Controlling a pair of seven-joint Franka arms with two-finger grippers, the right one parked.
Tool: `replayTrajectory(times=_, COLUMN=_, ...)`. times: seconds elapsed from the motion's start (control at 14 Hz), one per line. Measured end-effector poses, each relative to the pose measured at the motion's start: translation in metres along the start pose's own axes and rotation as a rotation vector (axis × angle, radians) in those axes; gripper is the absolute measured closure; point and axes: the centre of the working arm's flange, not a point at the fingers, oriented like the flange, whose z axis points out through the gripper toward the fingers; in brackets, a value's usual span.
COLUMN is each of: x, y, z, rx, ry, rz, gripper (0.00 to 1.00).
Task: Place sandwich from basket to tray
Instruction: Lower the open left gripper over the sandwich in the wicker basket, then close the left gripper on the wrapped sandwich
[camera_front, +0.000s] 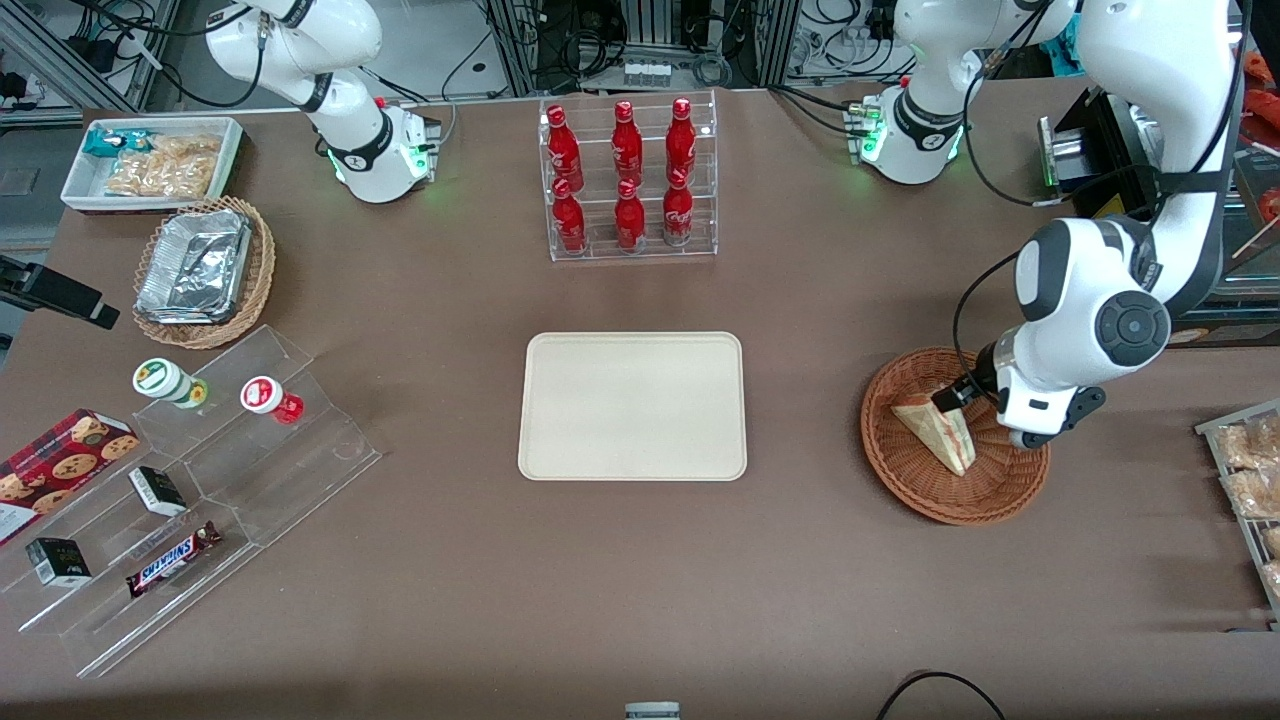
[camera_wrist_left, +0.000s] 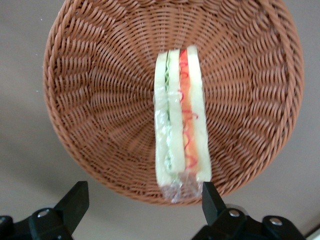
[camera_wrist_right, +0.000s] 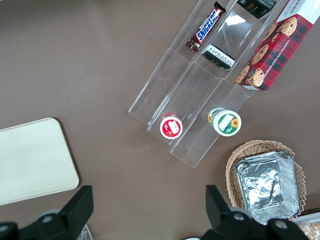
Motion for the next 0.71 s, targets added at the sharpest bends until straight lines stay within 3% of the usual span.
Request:
replayTrajectory(times=0.14, x=0.004, y=0.003, z=0.004, rx=-0.020, ry=0.014, rz=-0.033, gripper=0.00)
replayTrajectory(times=0.36, x=0.007, y=0.011, z=0.017, rx=-0.063, ry=0.004, rz=-0.068, gripper=0.00)
replayTrajectory(times=0.64, x=0.014, y=0.018, z=0.052, rx=-0.075, ry=0.003, rz=-0.074, gripper=0.00)
replayTrajectory(times=0.71, x=0.016, y=0.019, z=0.061, rx=-0.078, ry=0.003, rz=-0.076, gripper=0.07)
